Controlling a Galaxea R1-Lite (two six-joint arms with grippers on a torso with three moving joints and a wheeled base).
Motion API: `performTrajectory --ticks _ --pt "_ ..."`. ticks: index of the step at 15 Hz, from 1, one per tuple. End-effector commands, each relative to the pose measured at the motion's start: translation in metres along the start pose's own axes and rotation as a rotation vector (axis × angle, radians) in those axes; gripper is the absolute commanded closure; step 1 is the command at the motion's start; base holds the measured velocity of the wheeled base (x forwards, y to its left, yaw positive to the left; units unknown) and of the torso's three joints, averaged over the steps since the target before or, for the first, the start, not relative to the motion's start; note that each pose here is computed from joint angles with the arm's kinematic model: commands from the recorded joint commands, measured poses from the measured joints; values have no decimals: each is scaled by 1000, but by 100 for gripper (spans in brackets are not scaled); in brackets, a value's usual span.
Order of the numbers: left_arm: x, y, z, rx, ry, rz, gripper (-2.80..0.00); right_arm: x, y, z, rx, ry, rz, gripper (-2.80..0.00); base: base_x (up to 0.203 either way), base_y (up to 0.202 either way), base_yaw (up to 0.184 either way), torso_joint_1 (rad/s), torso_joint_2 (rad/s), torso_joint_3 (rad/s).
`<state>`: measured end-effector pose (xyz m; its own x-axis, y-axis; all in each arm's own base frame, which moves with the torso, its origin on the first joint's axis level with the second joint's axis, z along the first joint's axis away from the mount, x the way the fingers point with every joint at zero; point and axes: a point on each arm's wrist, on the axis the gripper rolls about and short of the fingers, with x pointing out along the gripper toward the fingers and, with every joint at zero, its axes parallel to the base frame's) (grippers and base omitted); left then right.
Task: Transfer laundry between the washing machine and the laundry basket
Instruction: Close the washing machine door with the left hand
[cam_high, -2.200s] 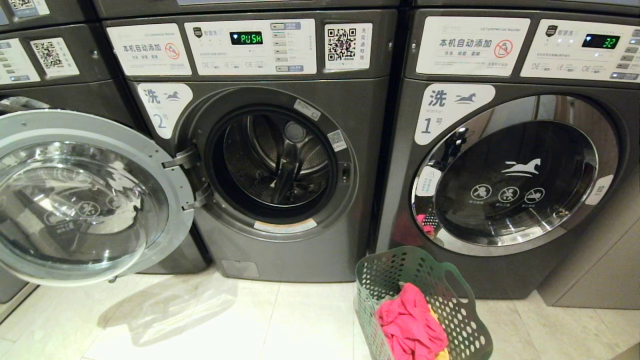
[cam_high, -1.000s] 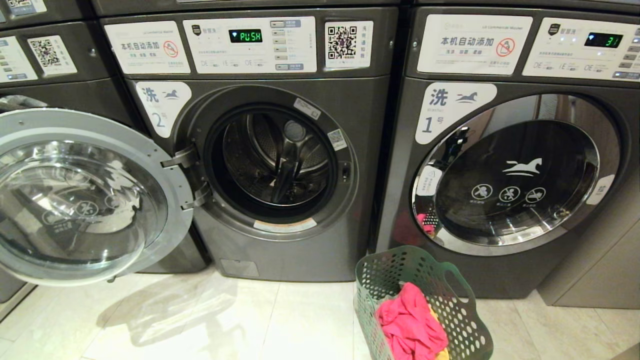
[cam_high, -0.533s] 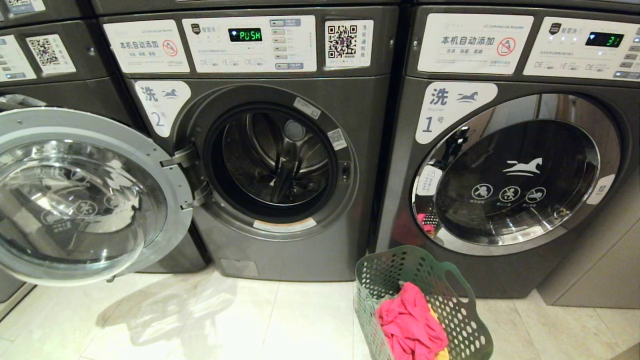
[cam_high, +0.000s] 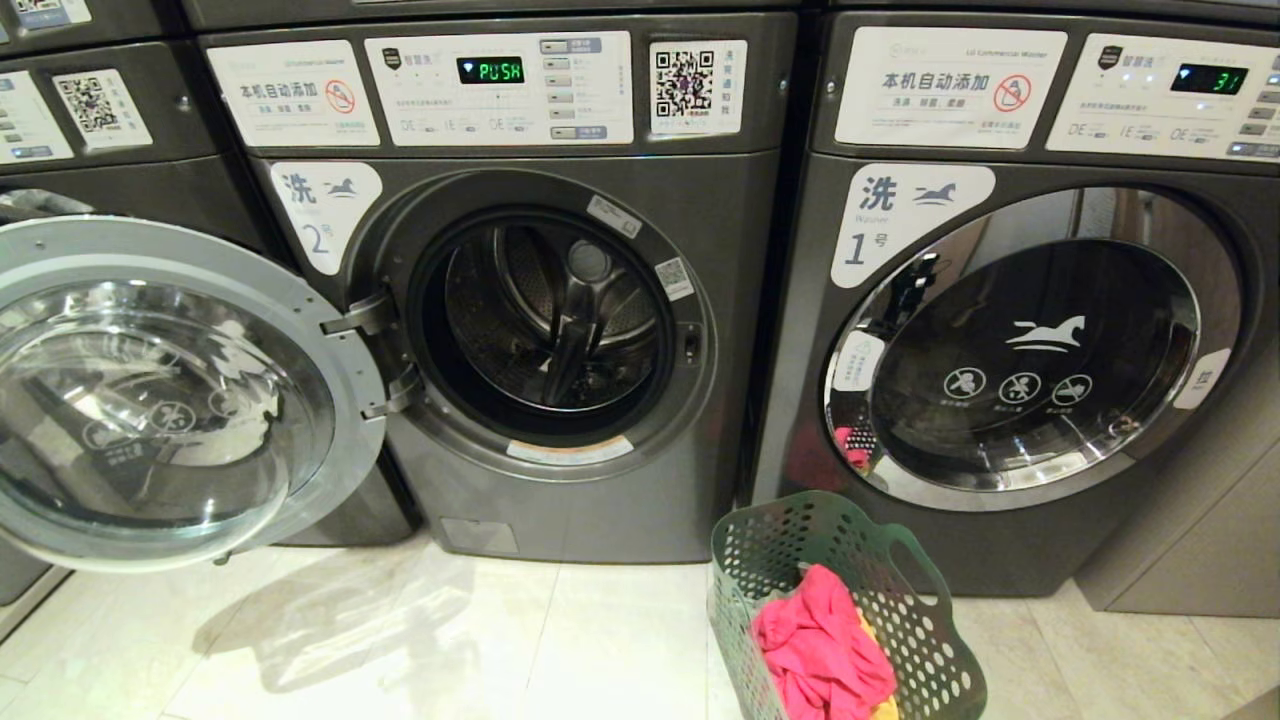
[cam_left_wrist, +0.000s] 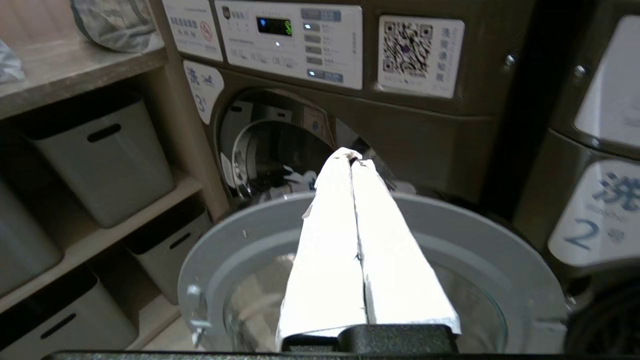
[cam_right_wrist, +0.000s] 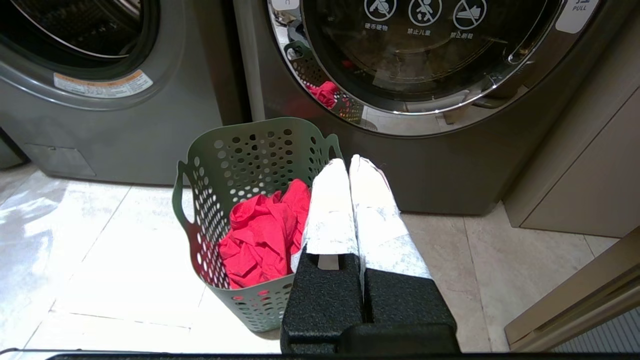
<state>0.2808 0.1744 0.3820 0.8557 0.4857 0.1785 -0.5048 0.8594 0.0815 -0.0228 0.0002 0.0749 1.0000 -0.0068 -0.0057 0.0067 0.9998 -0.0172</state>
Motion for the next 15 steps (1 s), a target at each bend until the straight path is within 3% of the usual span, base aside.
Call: performTrajectory --ticks 1,3,5,7,15 --pt "-37 -7 20 -2 -32 -25 0 0 0 0 1 1 1 0 0 0 0 0 0 0" --pt "-60 -18 19 -5 -14 -90 0 0 0 0 6 2 -1 0 0 0 0 0 0 0" --pt "-83 -32 18 2 -11 -214 0 0 0 0 8 1 -1 0 0 0 0 0 0 0" --pt "-88 -43 17 44 -25 -326 0 0 0 0 8 2 -1 0 0 0 0 0 0 0" --pt "-91 -53 15 44 -20 -370 0 0 0 0 13 2 -1 0 0 0 0 0 0 0"
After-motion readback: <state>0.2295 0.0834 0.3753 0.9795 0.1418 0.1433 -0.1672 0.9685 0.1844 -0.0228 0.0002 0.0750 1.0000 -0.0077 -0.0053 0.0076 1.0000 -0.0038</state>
